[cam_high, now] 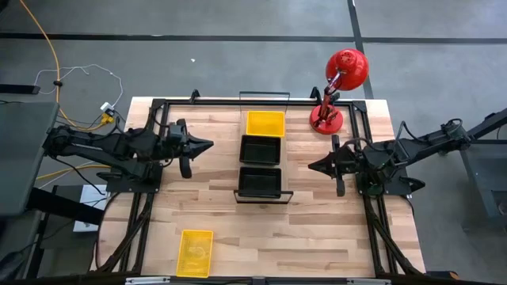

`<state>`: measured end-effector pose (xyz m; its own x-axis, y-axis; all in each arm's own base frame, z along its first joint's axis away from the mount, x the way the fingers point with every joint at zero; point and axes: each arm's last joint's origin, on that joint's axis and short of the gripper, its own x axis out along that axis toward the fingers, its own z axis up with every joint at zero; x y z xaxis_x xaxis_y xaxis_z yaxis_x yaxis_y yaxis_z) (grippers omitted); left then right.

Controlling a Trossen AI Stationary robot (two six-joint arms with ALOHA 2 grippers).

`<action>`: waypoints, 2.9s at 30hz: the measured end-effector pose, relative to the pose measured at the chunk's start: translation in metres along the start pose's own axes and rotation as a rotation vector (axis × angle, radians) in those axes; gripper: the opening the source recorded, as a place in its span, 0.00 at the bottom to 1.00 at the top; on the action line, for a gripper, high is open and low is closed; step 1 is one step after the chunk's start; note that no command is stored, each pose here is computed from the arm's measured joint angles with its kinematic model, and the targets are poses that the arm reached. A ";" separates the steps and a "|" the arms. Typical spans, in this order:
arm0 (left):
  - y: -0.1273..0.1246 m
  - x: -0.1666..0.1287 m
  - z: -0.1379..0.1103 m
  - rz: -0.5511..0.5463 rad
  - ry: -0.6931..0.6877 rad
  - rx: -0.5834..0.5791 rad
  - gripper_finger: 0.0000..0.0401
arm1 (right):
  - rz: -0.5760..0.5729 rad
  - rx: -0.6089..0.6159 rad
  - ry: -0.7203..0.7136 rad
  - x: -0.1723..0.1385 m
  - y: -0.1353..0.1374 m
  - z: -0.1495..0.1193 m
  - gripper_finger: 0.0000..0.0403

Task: Stack baskets on shelf by color
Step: Stack the yellow bin on top of the yellow bins on the shelf

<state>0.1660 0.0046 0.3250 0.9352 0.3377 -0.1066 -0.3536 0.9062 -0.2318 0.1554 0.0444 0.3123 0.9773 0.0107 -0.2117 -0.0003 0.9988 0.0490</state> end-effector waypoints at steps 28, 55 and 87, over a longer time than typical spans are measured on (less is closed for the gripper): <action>0.000 0.000 0.000 -0.013 0.005 0.100 0.19 | -0.008 0.010 -0.001 0.000 0.000 0.000 0.00; 0.000 0.000 0.000 -0.004 0.003 0.100 0.42 | -0.004 0.018 -0.024 0.000 0.000 0.003 0.00; -0.016 0.006 -0.018 -0.221 0.215 0.248 0.45 | 0.010 -0.024 -0.056 0.000 0.001 0.006 0.00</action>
<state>0.1775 -0.0128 0.3103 0.9537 0.0904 -0.2867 -0.1046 0.9939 -0.0345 0.1563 0.0449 0.3182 0.9875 0.0190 -0.1564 -0.0150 0.9995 0.0271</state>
